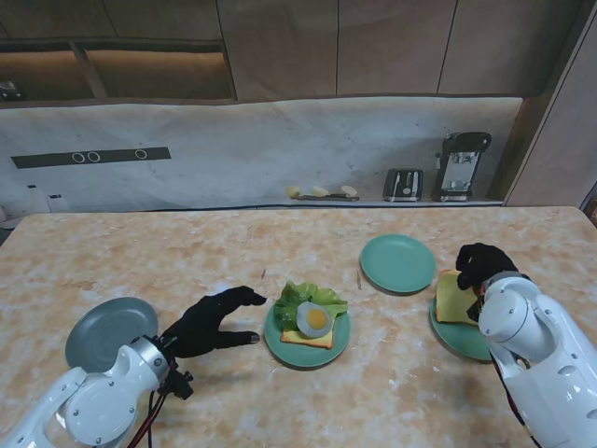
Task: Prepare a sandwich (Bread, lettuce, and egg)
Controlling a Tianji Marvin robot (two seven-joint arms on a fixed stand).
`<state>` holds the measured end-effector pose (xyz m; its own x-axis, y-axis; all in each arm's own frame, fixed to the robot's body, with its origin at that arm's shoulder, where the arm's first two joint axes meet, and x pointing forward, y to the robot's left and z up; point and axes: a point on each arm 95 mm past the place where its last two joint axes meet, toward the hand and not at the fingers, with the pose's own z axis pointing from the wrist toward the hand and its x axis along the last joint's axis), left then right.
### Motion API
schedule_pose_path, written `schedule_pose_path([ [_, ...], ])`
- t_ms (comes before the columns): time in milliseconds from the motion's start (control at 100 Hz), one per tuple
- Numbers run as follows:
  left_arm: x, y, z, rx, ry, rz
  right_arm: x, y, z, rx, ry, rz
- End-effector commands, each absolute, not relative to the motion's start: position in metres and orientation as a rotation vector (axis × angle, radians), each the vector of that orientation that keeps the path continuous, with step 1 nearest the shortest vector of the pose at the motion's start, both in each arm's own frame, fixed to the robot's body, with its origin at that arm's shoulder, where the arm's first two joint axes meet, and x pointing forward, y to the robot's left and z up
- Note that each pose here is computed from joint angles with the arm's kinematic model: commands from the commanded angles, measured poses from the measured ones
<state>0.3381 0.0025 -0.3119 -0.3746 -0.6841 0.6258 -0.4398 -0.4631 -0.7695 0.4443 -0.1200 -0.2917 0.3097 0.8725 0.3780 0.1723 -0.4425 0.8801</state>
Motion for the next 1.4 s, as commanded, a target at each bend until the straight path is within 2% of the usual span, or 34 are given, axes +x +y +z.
schedule_pose_path([
  [0, 0.336, 0.002, -0.313, -1.645, 1.522, -1.933, 0.442, -0.111, -0.29, 1.852, 0.968, 1.211],
  [600, 0.333, 0.004, -0.313, -1.649, 1.505, -1.912, 0.444, -0.061, -0.258, 2.072, 1.08, 1.586],
  [1100, 0.33, 0.009, -0.313, -1.647, 1.5, -1.887, 0.448, -0.007, -0.257, 2.357, 1.077, 1.817],
  [1390, 0.329, 0.012, -0.313, -1.651, 1.493, -1.873, 0.461, 0.023, -0.263, 2.558, 1.195, 1.865],
])
